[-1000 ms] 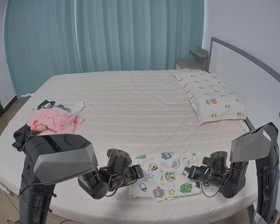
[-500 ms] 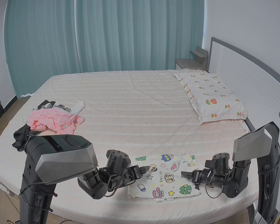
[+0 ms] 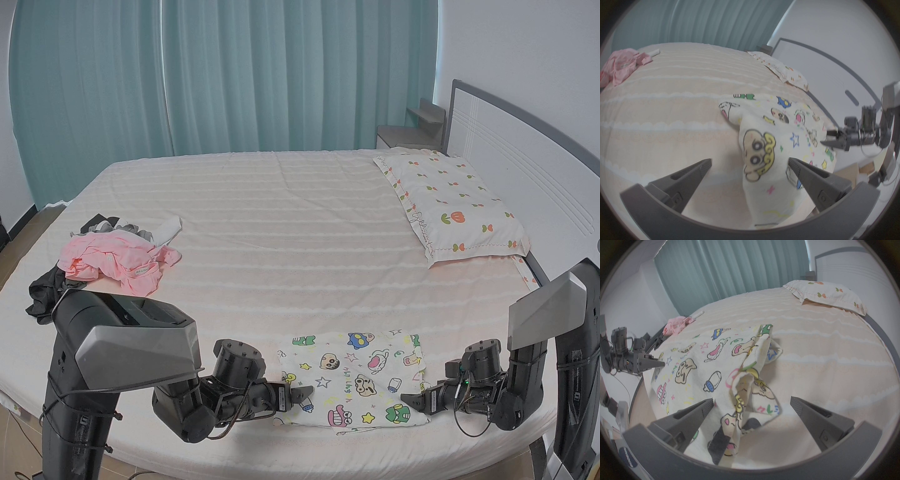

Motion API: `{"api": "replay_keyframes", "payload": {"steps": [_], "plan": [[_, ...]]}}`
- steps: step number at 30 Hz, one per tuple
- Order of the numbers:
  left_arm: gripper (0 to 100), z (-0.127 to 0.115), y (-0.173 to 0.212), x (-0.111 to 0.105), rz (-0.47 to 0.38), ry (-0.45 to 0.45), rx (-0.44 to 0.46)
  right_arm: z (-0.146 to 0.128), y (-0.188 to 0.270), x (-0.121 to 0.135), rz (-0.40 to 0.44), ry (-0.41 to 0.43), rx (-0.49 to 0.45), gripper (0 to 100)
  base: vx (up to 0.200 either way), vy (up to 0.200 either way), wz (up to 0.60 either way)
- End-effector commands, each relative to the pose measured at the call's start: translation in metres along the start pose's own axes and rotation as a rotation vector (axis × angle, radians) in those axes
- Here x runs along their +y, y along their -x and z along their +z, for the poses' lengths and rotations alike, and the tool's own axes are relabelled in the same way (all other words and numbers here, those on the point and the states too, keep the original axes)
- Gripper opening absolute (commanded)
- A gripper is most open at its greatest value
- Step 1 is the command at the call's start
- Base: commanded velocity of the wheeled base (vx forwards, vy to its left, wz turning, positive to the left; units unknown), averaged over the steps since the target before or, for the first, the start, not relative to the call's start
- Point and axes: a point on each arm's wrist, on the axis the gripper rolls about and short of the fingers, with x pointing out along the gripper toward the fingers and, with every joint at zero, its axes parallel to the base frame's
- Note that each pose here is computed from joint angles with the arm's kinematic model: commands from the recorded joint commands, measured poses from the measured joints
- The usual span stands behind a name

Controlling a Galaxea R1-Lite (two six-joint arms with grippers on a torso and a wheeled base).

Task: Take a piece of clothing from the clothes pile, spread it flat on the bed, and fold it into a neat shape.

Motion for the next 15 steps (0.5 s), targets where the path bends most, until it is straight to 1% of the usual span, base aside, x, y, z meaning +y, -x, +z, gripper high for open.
{"api": "replay_keyframes", "payload": {"steps": [1,4,6,10,11,12,15], "plan": [[100,-0.015,0.007,0.006,0.018,-0.071,0.063,-0.003,0.005,-0.003,-0.009,-0.001,0.018,100,0.0,0.0,0.0],[100,-0.02,0.011,0.008,0.022,-0.135,0.084,-0.004,0.006,-0.003,-0.012,0.003,0.017,100,0.0,0.0,0.0],[100,-0.02,0.011,0.008,0.026,-0.142,0.091,-0.002,0.006,-0.003,-0.01,0.003,0.004,100,0.0,0.0,0.0],[100,-0.023,0.014,0.01,0.029,-0.144,0.117,0.005,0.017,-0.005,-0.012,0.0,-0.079,100,0.0,0.0,0.0],[100,-0.023,0.014,0.01,0.028,-0.144,0.117,0.005,0.018,-0.005,-0.012,0.001,-0.084,100,0.0,0.0,0.0],[100,-0.024,0.016,0.01,0.011,-0.139,0.131,0.011,0.028,-0.004,-0.004,0.006,-0.132,100,0.0,0.0,0.0],[100,-0.019,0.023,0.01,-0.049,-0.117,0.134,0.023,0.038,-0.002,0.007,0.004,-0.214,100,0.0,0.0,0.0]]}}
